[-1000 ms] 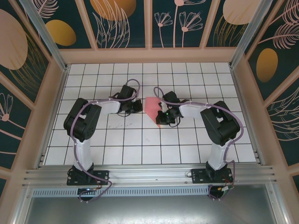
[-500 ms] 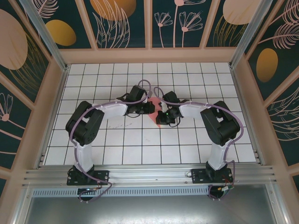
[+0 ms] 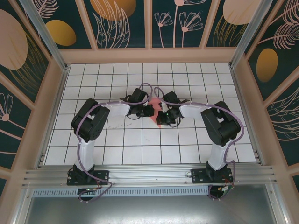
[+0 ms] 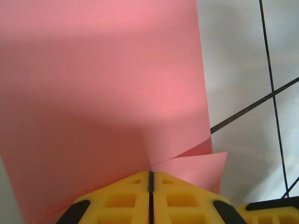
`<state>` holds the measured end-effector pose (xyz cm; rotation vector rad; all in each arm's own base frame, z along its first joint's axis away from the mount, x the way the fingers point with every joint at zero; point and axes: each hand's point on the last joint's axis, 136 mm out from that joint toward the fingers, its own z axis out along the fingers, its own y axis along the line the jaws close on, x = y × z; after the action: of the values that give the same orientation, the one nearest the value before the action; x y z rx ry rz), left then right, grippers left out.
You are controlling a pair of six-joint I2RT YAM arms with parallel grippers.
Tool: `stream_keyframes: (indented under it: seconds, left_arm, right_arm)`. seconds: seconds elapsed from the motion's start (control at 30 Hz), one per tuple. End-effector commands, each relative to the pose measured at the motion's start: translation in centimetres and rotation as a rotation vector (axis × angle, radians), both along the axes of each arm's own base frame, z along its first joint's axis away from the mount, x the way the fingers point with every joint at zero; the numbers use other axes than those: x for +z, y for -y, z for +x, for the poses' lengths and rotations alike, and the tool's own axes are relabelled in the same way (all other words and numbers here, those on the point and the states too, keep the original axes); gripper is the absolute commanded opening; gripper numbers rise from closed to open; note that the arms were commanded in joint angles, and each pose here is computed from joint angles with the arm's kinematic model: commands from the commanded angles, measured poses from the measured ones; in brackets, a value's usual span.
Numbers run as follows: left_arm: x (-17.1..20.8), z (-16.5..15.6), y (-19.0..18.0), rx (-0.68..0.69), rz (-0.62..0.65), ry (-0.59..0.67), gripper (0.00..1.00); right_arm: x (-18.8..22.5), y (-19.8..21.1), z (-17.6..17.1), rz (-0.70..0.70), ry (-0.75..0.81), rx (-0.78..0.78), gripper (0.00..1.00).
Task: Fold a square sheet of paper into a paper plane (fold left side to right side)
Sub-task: Third fold the triangle at the center of the table.
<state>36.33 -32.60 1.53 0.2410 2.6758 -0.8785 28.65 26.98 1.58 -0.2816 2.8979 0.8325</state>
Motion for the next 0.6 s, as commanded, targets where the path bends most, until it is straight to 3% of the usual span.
stream_keyframes:
  seconds: [0.0, 0.43, 0.57]
  left_arm:
    - [-3.1, -0.7, -2.2, 0.038, 0.115, -0.051, 0.11]
    - [-2.2, -0.2, -1.8, 0.044, 0.087, -0.041, 0.10]
    - [0.7, 0.2, -0.2, 0.016, 0.000, -0.015, 0.19]
  right_arm:
    - [-1.9, 3.2, -3.8, -0.142, -0.107, 0.015, 0.00]
    - [-1.8, 4.1, -6.3, -0.158, -0.133, 0.052, 0.00]
    - [0.0, 3.7, -4.6, -0.119, -0.052, 0.039, 0.00]
